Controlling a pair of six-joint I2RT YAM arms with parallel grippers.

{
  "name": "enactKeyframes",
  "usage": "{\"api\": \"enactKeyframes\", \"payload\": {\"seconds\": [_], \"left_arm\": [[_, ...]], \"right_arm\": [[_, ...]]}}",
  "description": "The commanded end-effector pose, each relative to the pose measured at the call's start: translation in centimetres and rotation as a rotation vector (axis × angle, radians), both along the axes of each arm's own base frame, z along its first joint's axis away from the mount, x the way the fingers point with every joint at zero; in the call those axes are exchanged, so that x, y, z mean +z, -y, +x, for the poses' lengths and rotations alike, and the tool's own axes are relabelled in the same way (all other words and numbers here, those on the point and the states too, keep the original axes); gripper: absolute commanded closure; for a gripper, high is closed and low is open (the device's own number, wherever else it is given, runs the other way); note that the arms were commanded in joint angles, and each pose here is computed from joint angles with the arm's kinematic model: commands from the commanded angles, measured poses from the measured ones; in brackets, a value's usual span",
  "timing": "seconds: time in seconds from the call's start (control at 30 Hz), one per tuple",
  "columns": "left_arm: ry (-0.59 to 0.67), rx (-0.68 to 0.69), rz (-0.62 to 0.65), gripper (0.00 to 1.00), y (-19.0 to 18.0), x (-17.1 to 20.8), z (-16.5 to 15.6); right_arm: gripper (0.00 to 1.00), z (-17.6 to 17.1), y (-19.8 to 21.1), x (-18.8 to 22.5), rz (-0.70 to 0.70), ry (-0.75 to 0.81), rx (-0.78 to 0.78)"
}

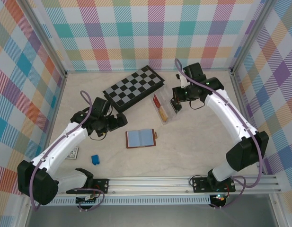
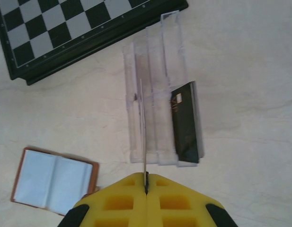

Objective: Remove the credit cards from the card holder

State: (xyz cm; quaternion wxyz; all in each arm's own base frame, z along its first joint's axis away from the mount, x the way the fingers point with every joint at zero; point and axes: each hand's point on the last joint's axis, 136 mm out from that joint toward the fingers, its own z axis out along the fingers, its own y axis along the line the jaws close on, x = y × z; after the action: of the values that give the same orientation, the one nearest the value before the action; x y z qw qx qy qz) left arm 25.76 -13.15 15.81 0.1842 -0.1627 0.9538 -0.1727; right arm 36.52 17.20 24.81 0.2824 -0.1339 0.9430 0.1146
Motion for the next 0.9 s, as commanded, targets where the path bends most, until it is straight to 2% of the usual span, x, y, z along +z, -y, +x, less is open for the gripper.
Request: {"api": "enactKeyframes", "payload": {"seconds": [0.0,0.1,0.37,0.87], "left_arm": [[-0.014,0.019,0.048,0.0,-1.5,-0.5,-0.5],[-0.023,0.023,0.052,0.0,-1.6,-0.9,-0.4],[-0.054,0.02,0.046,0.0,-1.2,-1.9,0.1],[-0.122,-0.011,0.006,0.0,-0.1,-3.5,-0.4]], "right_arm": [[1.0,0.5,0.4,-0.7,-0.064,-0.017,0.081],[1.0,1.3,0.2,-1.0,-0.045,-0.022,0.13],[1.0,3.5,1.0,-3.8,-0.11,-0.084,0.168],[0.99,3.1,1.4,-7.9,-0.172,-0.248,0.179]]}}
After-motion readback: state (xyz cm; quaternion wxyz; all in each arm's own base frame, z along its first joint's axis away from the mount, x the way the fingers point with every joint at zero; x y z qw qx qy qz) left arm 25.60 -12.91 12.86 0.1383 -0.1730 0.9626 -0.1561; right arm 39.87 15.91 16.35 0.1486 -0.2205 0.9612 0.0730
